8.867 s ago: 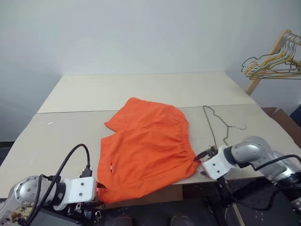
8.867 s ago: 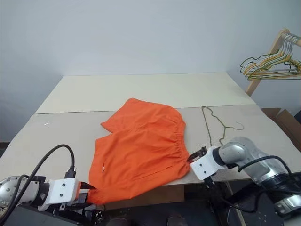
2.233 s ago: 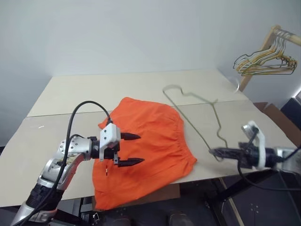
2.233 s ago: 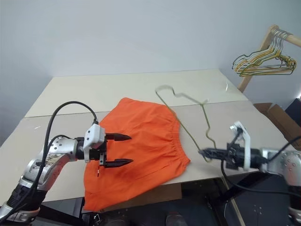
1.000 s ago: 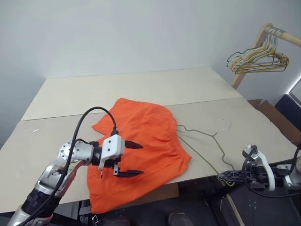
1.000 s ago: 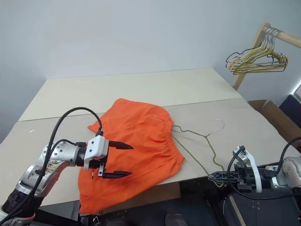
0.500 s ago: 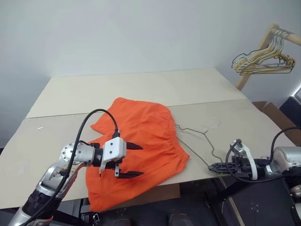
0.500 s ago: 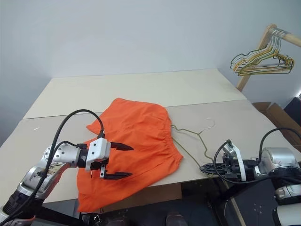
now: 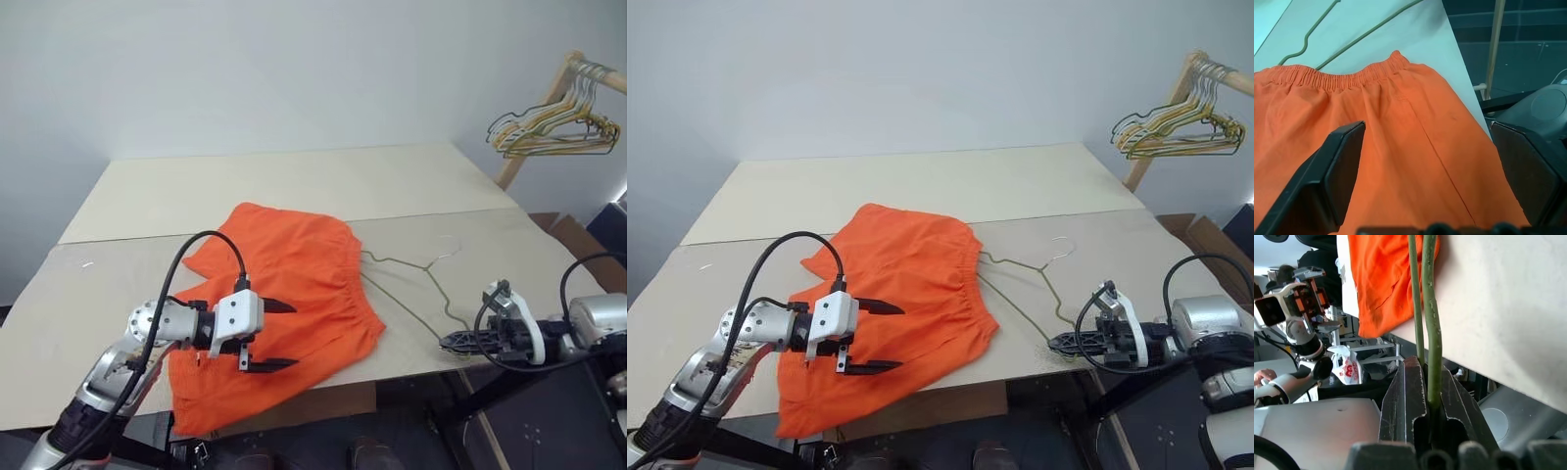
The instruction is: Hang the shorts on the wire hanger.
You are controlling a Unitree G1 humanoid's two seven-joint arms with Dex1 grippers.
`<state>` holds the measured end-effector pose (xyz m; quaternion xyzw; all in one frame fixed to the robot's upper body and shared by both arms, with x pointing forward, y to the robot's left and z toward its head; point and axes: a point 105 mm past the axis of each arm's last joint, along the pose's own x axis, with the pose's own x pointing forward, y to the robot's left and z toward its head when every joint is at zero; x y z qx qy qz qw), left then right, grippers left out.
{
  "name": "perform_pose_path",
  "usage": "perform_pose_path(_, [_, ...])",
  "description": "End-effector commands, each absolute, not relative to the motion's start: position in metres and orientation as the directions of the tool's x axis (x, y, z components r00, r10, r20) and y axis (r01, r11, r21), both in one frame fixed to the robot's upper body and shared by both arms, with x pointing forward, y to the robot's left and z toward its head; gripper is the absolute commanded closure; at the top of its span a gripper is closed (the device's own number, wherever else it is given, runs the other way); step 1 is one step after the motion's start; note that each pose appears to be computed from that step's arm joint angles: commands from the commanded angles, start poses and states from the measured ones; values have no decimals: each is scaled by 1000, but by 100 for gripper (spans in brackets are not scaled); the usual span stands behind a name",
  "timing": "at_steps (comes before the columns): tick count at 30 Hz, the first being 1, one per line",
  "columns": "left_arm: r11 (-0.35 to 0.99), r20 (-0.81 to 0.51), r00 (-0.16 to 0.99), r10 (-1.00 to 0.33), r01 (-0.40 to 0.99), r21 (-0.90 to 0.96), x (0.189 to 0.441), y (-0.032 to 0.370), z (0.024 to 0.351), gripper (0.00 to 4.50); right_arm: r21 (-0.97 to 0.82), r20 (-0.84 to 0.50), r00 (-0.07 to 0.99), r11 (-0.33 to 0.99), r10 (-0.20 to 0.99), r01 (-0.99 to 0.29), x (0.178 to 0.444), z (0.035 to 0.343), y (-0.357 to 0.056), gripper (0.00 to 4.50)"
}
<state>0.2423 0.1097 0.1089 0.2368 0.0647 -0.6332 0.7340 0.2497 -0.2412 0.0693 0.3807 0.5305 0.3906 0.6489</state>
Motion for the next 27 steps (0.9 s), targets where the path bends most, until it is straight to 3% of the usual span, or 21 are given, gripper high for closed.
perform_pose_path(1, [77,-382,196,-903,949,306,243,106,114,5,931,-310,51,314,949,-185,244,81,-227,450])
perform_pose_path(5, [78,-381,197,-903,949,307,243,105,114,5,932,-297,10,293,955,-213,238,82,-223,450])
perform_pose_path(10, [79,-379,198,-904,949,306,244,104,112,5,913,-364,121,379,924,-150,267,71,-226,450])
perform_pose_path(13, [83,-375,200,-905,948,306,244,103,111,5,902,-397,128,412,909,-128,274,64,-226,450])
perform_pose_path(17, [89,-373,207,-904,947,308,244,104,111,5,902,-395,92,405,914,-149,271,62,-225,450])
perform_pose_path(27, [90,-369,205,-907,947,307,243,100,108,5,899,-385,157,407,910,-159,265,74,-246,450])
